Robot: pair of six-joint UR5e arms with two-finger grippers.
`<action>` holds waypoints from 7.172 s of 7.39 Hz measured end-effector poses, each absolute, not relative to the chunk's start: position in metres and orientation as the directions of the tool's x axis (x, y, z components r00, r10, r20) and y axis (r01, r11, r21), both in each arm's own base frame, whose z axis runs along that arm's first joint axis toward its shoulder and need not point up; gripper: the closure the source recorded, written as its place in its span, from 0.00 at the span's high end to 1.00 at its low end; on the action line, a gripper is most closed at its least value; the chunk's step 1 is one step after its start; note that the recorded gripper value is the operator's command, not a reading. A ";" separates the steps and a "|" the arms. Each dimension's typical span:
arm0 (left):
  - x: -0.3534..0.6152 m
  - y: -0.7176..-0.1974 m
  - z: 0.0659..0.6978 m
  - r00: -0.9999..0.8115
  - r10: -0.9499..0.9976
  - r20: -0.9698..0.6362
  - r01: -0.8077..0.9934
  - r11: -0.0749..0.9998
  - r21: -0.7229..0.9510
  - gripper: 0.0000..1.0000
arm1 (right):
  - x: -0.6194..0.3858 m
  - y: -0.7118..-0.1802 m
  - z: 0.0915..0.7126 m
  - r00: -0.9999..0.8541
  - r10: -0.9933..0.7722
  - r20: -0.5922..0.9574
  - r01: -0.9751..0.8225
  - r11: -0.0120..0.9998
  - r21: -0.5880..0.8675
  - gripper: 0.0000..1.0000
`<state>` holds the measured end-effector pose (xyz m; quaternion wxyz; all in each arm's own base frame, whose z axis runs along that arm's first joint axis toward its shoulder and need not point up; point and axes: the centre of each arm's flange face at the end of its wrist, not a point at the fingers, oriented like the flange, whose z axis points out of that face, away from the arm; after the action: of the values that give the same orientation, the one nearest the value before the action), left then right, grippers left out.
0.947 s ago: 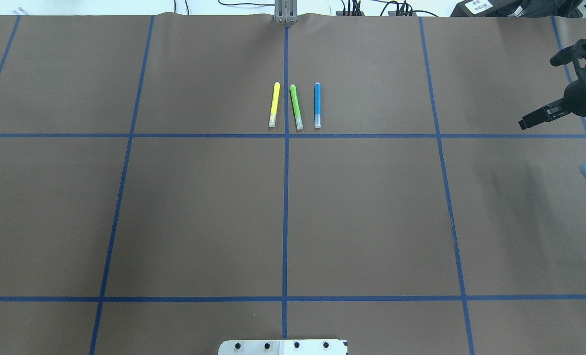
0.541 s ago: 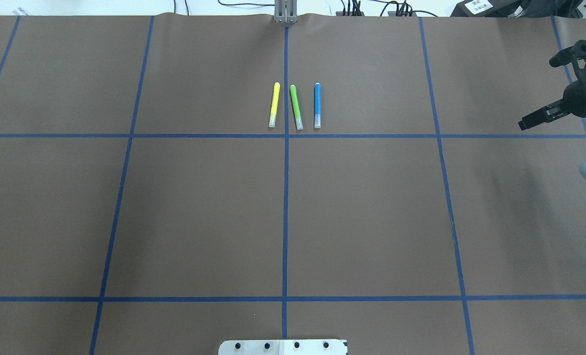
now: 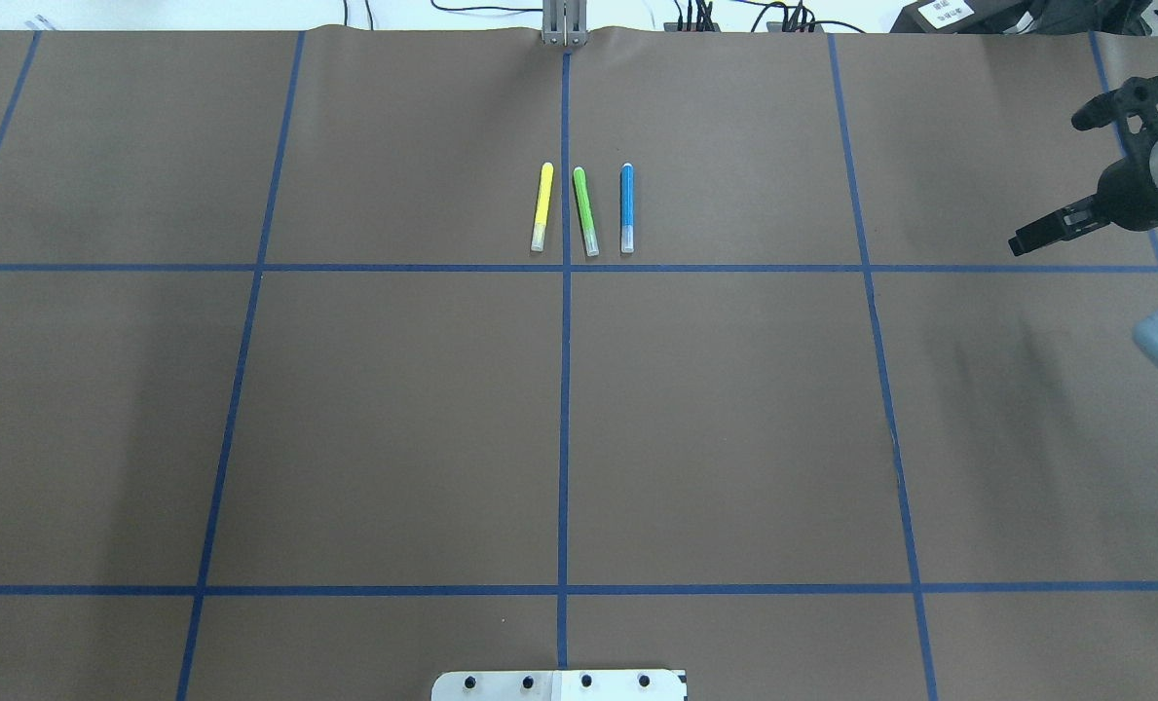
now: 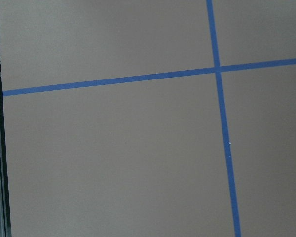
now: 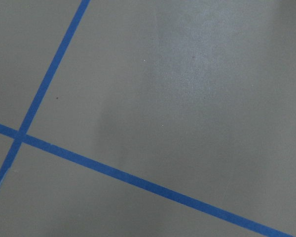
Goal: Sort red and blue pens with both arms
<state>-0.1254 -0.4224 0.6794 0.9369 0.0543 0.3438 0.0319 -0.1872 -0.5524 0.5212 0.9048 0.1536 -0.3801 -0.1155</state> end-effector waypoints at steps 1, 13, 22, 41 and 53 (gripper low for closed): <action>-0.125 -0.423 0.681 0.761 0.099 -0.642 -0.023 0.992 0.125 1.00 | -0.221 -0.559 0.497 0.674 -0.303 0.674 0.070 0.934 0.351 1.00; -0.122 -0.423 0.682 0.755 0.106 -0.647 -0.028 0.991 0.129 1.00 | -0.569 -0.590 0.281 0.724 0.131 0.677 -0.229 0.972 0.056 0.86; -0.121 -0.423 0.683 0.756 0.106 -0.646 -0.030 0.991 0.128 1.00 | -0.588 -0.596 0.258 0.721 0.142 0.678 -0.240 0.969 0.052 0.59; -0.121 -0.423 0.682 0.756 0.110 -0.646 -0.033 0.991 0.130 1.00 | -0.590 -0.609 0.255 0.714 0.139 0.686 -0.248 0.967 0.062 0.00; -0.069 -0.448 0.666 0.695 0.268 -0.667 -0.130 0.960 0.250 1.00 | -0.217 -0.582 0.328 0.805 -0.121 0.581 0.043 0.988 0.147 0.00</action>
<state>-0.0693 -0.4475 0.6656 0.9161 0.0918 0.3750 0.1087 -0.2169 -0.5818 0.3284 0.9478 0.0635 -0.3094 -0.0432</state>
